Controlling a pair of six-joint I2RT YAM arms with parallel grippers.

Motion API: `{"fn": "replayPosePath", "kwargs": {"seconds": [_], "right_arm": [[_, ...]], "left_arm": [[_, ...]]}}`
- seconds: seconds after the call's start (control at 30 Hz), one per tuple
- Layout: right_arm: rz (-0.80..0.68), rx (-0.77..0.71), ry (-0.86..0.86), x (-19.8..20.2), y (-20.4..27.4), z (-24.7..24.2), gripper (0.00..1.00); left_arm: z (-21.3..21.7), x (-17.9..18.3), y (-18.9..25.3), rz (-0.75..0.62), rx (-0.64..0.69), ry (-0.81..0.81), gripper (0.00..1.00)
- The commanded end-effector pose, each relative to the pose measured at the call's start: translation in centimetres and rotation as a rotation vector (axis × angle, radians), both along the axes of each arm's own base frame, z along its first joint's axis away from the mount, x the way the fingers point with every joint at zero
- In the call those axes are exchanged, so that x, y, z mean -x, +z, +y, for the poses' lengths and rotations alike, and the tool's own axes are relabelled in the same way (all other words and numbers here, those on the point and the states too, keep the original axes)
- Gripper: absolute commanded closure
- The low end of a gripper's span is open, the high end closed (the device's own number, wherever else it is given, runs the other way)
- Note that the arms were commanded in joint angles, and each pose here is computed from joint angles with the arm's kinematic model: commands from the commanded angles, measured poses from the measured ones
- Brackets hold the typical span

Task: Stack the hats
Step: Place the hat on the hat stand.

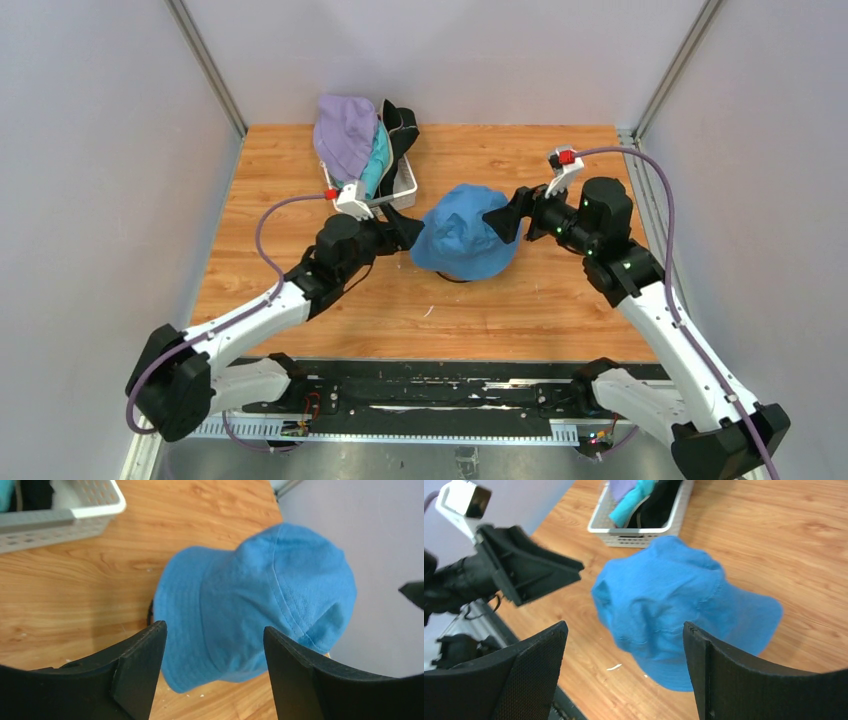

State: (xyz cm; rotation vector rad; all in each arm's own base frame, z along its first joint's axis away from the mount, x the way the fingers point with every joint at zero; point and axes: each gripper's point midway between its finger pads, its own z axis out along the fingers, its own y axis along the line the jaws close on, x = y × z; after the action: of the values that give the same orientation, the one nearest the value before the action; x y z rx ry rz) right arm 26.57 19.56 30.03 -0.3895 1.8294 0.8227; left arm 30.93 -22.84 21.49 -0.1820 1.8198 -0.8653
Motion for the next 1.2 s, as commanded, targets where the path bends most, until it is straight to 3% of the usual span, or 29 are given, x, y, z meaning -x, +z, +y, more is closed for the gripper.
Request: {"fn": "replayPosePath", "kwargs": {"seconds": [0.0, 0.67, 1.17], "right_arm": [[0.005, 0.096, -0.185, -3.0, -1.0, -2.7, 0.16], [0.039, 0.055, -0.164, -7.7, -1.5, -1.3, 0.15], [0.031, 0.013, -0.143, -9.3, -0.4, -0.6, 0.16]], "left_arm": [[-2.9, -0.2, 1.1, -0.028, 0.022, -0.051, 0.25], [-7.3, 0.4, -1.2, 0.016, 0.029, -0.12, 0.26], [-11.7, 2.8, -2.0, 0.043, 0.049, -0.204, 0.27]]}}
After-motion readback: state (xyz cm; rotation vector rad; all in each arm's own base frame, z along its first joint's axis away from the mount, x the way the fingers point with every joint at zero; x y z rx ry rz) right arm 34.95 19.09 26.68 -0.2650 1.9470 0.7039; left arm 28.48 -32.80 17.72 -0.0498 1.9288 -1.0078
